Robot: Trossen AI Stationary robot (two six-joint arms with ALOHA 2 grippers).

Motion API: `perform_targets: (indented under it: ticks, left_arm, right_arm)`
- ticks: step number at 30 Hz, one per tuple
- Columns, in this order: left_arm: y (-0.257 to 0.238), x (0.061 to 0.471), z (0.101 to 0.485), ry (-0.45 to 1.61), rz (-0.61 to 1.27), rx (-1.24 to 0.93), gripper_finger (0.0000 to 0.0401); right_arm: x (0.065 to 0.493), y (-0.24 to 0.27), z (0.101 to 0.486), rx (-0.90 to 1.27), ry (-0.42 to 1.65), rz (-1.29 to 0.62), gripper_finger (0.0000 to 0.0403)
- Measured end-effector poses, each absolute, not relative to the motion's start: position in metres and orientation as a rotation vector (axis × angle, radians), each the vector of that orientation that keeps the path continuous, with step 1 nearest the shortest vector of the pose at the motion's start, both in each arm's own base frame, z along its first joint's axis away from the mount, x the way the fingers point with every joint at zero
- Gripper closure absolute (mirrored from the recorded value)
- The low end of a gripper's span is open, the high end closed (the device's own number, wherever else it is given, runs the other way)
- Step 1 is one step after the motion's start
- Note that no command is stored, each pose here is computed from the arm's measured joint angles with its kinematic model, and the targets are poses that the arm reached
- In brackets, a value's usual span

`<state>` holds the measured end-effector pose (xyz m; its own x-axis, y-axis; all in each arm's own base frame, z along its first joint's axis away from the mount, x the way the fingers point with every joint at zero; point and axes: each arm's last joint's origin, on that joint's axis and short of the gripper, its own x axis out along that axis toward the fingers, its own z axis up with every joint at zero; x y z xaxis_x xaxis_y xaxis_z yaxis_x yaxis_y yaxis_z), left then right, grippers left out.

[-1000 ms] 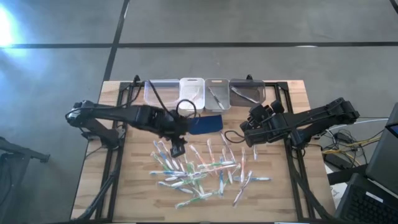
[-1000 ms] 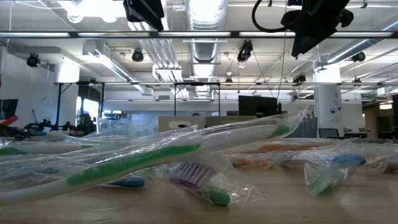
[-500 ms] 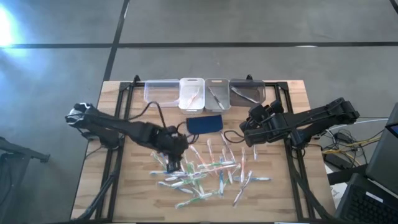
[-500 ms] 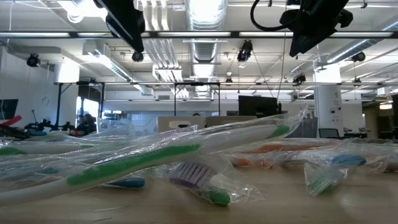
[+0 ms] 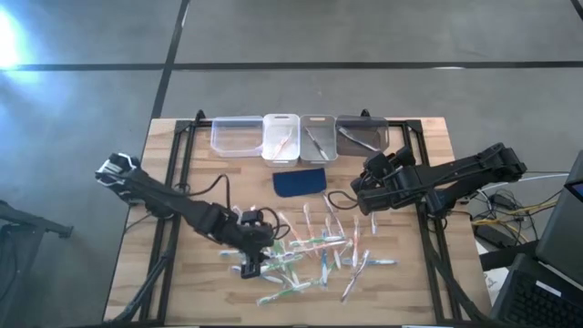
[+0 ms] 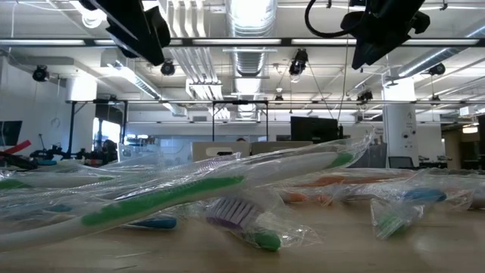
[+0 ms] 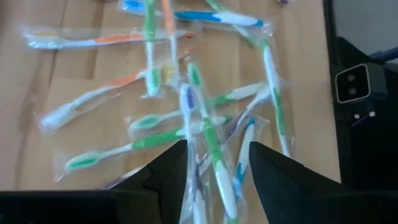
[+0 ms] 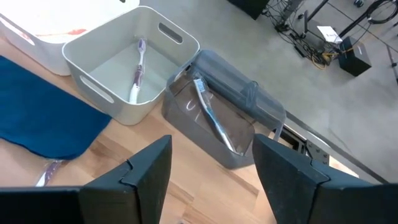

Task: Pick & Place Toothbrushes
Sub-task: Put the green toothbrush into the transparent bin

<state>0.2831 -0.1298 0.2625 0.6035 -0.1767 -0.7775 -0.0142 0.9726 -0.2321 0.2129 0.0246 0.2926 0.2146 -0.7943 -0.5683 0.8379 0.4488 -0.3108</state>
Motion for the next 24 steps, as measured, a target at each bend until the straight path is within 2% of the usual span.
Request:
perform_targets:
  ticks: [14,24]
  left_arm:
    - [-0.137,0.271,0.22,0.924,-0.045,-0.38,0.0226]
    - [-0.16,0.271,0.203,0.922,-0.094,-0.392,0.0258]
  right_arm:
    - [0.213,0.025,0.293,0.069,0.743,-1.133,0.0148]
    - [0.213,0.025,0.293,0.069,0.742,-1.133,0.012]
